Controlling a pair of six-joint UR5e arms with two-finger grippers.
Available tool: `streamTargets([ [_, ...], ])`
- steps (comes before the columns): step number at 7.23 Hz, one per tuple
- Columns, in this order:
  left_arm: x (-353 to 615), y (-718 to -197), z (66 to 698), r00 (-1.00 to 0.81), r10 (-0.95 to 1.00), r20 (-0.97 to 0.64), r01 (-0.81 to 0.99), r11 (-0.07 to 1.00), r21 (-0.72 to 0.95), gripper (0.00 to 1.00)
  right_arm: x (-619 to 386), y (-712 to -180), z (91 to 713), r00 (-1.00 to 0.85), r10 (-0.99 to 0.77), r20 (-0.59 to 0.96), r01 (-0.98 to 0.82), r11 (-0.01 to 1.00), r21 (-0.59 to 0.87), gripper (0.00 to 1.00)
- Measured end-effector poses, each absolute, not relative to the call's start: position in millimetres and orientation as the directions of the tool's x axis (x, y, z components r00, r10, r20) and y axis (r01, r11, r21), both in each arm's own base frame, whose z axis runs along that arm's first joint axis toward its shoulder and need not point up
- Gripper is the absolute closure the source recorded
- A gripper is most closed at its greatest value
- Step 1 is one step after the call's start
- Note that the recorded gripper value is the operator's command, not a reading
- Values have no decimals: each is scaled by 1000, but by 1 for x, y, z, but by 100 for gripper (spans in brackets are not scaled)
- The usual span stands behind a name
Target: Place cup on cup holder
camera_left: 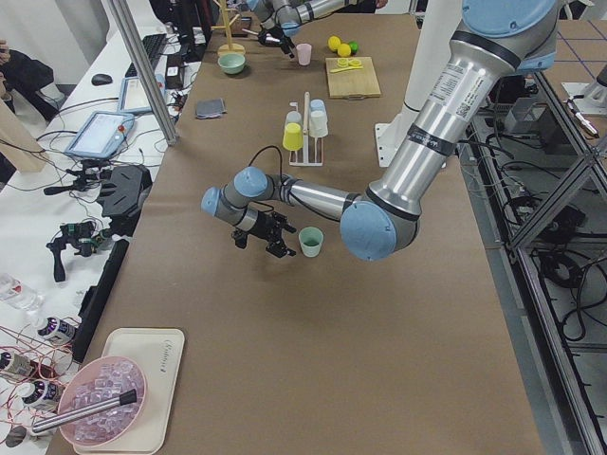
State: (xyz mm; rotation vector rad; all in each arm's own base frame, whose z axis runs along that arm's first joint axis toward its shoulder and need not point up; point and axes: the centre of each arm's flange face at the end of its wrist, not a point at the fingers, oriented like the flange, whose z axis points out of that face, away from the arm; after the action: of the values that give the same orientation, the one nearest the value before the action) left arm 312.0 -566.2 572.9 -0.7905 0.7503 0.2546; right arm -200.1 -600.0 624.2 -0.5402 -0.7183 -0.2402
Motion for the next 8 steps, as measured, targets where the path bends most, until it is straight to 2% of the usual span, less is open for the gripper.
streamTargets([
  [8, 326, -551, 599, 679, -103, -726, -522, 628, -577, 2, -216, -584, 653, 739, -8, 674, 422, 786, -452, 1],
])
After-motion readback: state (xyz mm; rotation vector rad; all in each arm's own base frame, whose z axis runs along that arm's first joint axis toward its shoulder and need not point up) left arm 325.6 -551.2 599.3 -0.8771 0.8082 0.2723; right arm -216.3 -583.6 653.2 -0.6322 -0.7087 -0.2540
